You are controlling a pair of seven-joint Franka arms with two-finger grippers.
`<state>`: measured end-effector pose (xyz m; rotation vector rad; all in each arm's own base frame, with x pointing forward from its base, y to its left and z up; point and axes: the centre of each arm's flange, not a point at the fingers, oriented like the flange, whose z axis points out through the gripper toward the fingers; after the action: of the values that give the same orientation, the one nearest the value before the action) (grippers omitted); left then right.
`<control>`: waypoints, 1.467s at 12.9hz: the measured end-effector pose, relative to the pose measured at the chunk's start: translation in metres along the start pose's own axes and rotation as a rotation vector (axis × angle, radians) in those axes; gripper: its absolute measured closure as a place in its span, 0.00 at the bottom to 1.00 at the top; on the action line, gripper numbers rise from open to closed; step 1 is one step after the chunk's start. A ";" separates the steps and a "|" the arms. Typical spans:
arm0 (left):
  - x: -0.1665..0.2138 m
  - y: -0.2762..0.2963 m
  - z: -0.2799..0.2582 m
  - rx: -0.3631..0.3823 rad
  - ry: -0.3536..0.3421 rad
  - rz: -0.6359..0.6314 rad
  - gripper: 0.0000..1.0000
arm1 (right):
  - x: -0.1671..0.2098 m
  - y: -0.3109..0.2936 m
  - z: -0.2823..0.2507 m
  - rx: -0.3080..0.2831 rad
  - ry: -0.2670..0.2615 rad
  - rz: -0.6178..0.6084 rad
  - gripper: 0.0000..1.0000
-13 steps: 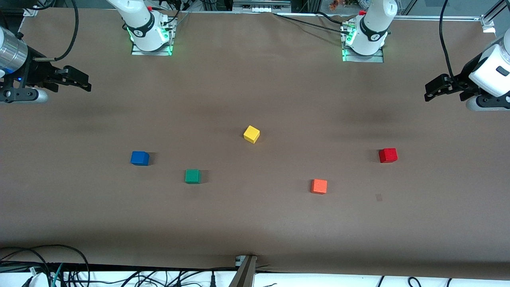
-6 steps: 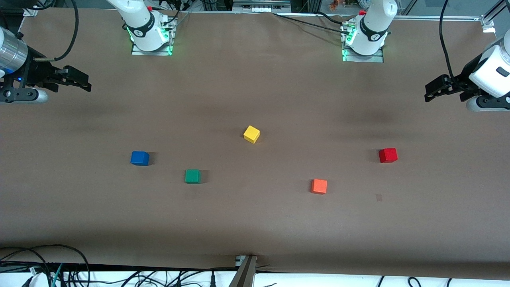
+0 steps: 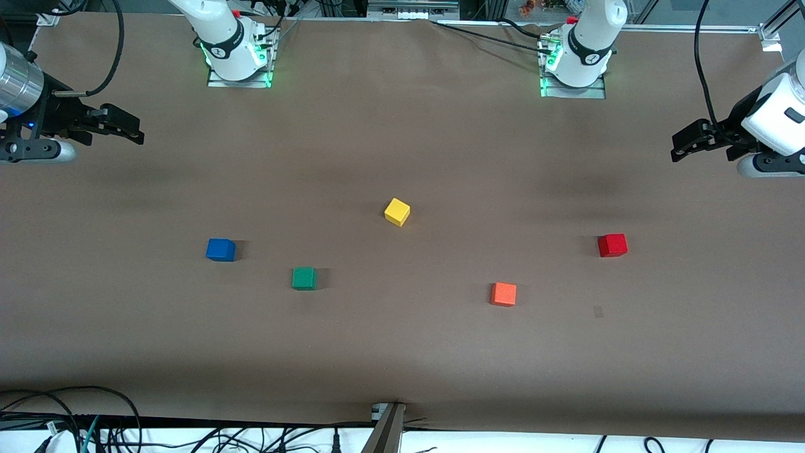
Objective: Pass red block to right arm, stack on blue
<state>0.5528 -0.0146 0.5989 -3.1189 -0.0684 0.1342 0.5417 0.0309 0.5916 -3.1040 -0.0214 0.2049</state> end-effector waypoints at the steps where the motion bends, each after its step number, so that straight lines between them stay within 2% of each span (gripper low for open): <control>1: 0.001 -0.001 0.001 0.000 -0.002 -0.002 0.00 | 0.000 0.000 0.000 0.000 0.000 0.000 0.00; 19: 0.002 -0.005 0.002 -0.001 -0.004 -0.010 0.00 | 0.000 0.000 0.000 0.000 0.000 0.000 0.00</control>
<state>0.5540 -0.0093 0.5967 -3.1186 -0.0834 0.1403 0.5417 0.0309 0.5916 -3.1040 -0.0214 0.2051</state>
